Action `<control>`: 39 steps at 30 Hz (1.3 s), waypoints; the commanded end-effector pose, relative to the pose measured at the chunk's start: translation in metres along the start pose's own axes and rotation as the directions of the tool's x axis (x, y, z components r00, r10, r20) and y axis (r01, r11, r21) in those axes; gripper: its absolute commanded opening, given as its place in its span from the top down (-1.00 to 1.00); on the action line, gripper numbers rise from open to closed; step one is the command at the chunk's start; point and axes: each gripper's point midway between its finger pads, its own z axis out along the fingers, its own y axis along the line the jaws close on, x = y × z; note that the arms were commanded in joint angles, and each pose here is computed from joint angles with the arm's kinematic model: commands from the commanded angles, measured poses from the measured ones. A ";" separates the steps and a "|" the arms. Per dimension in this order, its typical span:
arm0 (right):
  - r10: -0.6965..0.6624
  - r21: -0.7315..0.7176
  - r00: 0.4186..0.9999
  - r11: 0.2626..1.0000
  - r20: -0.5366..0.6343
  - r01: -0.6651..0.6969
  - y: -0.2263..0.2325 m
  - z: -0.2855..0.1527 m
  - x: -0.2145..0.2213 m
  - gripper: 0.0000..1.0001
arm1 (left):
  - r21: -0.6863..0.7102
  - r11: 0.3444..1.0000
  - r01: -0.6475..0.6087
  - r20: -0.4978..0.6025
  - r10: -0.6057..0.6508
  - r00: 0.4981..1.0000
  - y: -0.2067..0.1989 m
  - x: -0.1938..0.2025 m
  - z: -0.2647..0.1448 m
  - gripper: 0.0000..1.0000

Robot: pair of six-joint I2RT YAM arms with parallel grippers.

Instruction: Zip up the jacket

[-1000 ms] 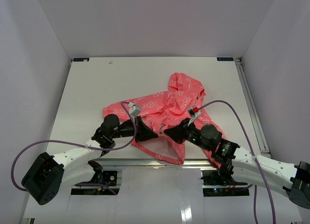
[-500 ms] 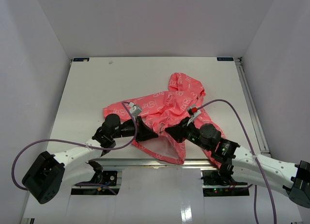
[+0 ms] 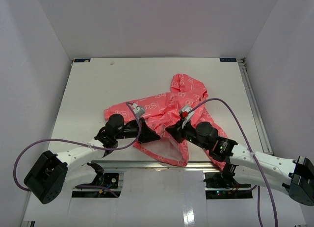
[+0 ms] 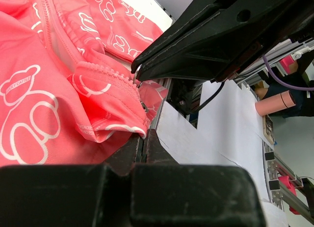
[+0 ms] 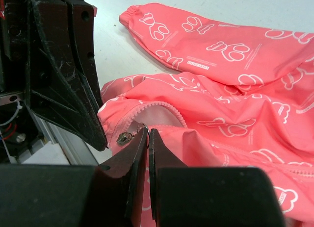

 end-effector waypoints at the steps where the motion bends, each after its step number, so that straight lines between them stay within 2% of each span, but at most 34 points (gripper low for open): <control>1: -0.139 0.019 0.988 0.990 0.072 0.138 -0.006 0.006 -0.023 0.85 | 0.024 0.999 0.025 -0.025 -0.024 0.999 -0.007 -0.003 0.002 1.00; 6: -0.263 0.055 0.964 0.964 0.030 0.261 -0.012 0.015 -0.029 0.84 | 0.003 0.997 0.080 -0.053 -0.079 0.995 -0.003 0.004 0.002 1.00; 11: -0.322 0.140 0.946 0.939 0.024 0.316 -0.025 0.014 -0.043 0.84 | -0.011 0.995 0.094 -0.054 -0.095 0.994 -0.004 0.002 0.001 1.00; 21: -0.407 0.160 0.907 0.908 0.112 0.388 -0.020 0.017 -0.073 0.84 | -0.031 0.991 0.127 -0.074 -0.129 0.989 0.001 0.007 0.003 1.00; 25: -0.497 0.173 0.846 0.866 0.192 0.469 -0.009 0.014 -0.083 0.84 | -0.021 0.990 0.136 -0.079 -0.138 0.987 0.000 0.009 0.003 1.00; 31: -0.523 0.172 0.821 0.852 0.229 0.495 -0.005 0.018 -0.087 0.85 | -0.002 0.990 0.144 -0.083 -0.144 0.986 -0.004 0.008 0.003 1.00; 36: -0.543 0.267 0.822 0.829 0.174 0.491 -0.023 0.024 -0.091 0.84 | -0.005 0.990 0.138 -0.075 -0.138 0.988 -0.006 0.006 0.001 1.00; 39: -0.527 0.336 0.840 0.820 0.127 0.463 -0.044 0.029 -0.089 0.85 | -0.007 0.991 0.132 -0.065 -0.132 0.989 -0.009 0.004 -0.002 1.00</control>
